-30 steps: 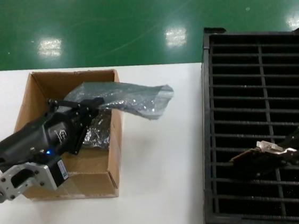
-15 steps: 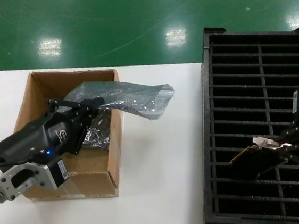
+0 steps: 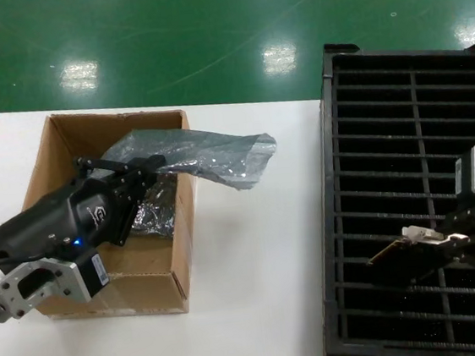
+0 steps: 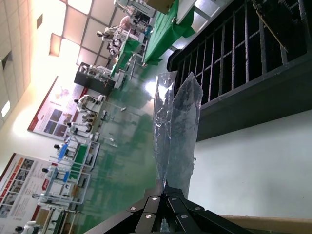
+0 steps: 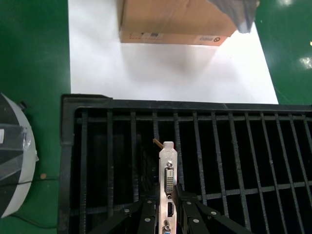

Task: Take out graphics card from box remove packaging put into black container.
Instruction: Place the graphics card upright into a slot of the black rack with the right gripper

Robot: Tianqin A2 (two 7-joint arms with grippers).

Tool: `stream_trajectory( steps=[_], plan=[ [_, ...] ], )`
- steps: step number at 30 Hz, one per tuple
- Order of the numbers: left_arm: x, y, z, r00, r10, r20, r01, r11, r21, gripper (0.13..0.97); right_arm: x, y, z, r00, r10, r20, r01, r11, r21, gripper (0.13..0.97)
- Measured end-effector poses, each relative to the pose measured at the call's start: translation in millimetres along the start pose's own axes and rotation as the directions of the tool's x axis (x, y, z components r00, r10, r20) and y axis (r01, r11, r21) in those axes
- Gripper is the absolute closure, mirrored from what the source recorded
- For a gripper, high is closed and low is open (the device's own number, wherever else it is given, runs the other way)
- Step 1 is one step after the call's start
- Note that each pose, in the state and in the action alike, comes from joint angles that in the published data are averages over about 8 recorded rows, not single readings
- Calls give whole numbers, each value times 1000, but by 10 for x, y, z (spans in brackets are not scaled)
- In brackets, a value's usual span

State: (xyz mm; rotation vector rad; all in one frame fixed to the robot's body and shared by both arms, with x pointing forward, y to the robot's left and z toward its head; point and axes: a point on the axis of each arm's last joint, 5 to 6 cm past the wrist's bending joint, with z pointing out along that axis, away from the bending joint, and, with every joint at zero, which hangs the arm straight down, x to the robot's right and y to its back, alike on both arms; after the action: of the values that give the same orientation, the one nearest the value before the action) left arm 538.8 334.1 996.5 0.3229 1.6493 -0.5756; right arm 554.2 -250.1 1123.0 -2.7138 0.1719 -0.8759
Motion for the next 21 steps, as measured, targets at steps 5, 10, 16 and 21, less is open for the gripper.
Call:
stream_trajectory(
  steps=[5,10,16,21],
  plan=[
    [0,0,0,1000,0,0,0,1000,0,957,-64,-48,23,999,-39,7,39,999,-12,908],
    [0,0,0,1000,0,0,0,1000,0,957,-117,-83,66,997,-74,19,75,997,-20,900],
    [0,0,0,1000,0,0,0,1000,0,957,-136,-101,105,995,-98,21,98,995,-19,886],
    [0,0,0,1000,0,0,0,1000,0,957,-143,-98,107,994,-109,16,110,994,-7,832]
  ],
)
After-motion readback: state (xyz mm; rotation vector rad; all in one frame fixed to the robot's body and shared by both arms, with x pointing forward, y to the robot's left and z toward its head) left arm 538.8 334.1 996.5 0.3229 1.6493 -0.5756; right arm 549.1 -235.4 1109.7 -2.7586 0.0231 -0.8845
